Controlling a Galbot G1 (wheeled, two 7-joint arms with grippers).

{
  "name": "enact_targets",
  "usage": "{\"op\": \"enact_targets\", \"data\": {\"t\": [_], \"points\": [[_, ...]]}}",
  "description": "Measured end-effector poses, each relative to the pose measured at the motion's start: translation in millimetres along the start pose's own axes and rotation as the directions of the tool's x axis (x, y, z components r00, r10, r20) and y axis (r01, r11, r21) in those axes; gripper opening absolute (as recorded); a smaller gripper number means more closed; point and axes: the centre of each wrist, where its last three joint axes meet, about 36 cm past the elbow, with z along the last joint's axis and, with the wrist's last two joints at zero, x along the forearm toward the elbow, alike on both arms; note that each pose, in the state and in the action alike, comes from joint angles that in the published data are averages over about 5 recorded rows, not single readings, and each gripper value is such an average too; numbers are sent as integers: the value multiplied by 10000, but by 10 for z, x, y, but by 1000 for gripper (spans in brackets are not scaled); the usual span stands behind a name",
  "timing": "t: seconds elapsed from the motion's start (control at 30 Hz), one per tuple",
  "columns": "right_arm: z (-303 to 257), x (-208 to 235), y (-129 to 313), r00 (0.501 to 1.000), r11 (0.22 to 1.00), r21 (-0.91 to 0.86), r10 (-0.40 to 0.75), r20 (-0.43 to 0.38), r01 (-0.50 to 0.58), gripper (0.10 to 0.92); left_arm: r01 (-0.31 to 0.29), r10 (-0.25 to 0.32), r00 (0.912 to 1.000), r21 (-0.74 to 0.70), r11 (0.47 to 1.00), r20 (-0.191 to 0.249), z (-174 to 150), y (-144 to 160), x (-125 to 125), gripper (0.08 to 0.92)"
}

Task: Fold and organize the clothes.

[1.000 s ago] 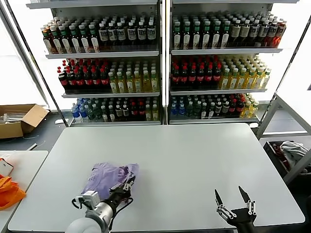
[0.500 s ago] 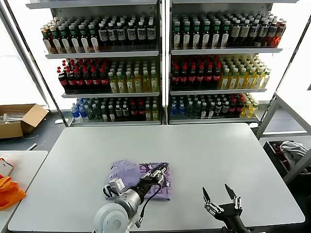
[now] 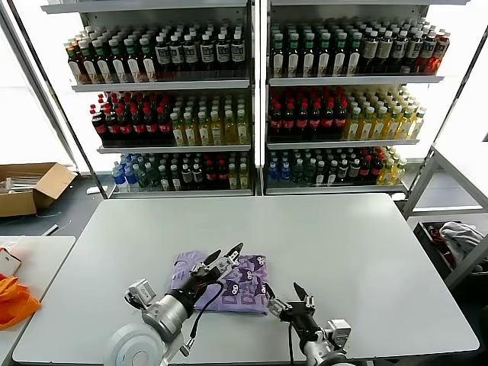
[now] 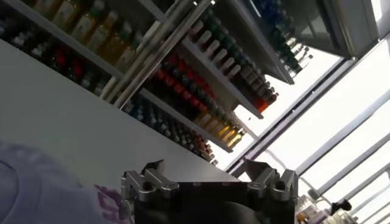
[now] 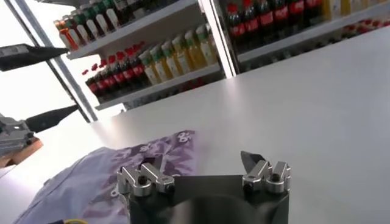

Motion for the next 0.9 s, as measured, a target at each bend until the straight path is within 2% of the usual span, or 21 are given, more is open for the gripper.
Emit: {"op": "enact_targets", "data": {"t": [0.1, 0.2, 0.5, 0.77, 0.9], "points": [[28, -183, 79, 9994, 9999, -84, -130, -306, 128, 810, -40, 40, 9999, -40, 10000, 134, -12, -3, 72, 822], [62, -313, 120, 9983, 9998, -103, -189, -557, 184, 753, -54, 55, 9998, -29, 10000, 208, 2, -3, 120, 823], [60, -434, 151, 9956, 9992, -67, -397, -853, 393, 488, 50, -50, 9991, 12, 10000, 425, 19, 14, 195, 823], [41, -360, 100, 9941, 9982, 157, -560, -934, 577, 245, 122, -123, 9984, 34, 9999, 559, 13, 53, 238, 822], [16, -282, 49, 9934, 9973, 389, -587, -983, 628, 150, 194, -198, 9976, 65, 9998, 669, 1, 77, 240, 823]]}}
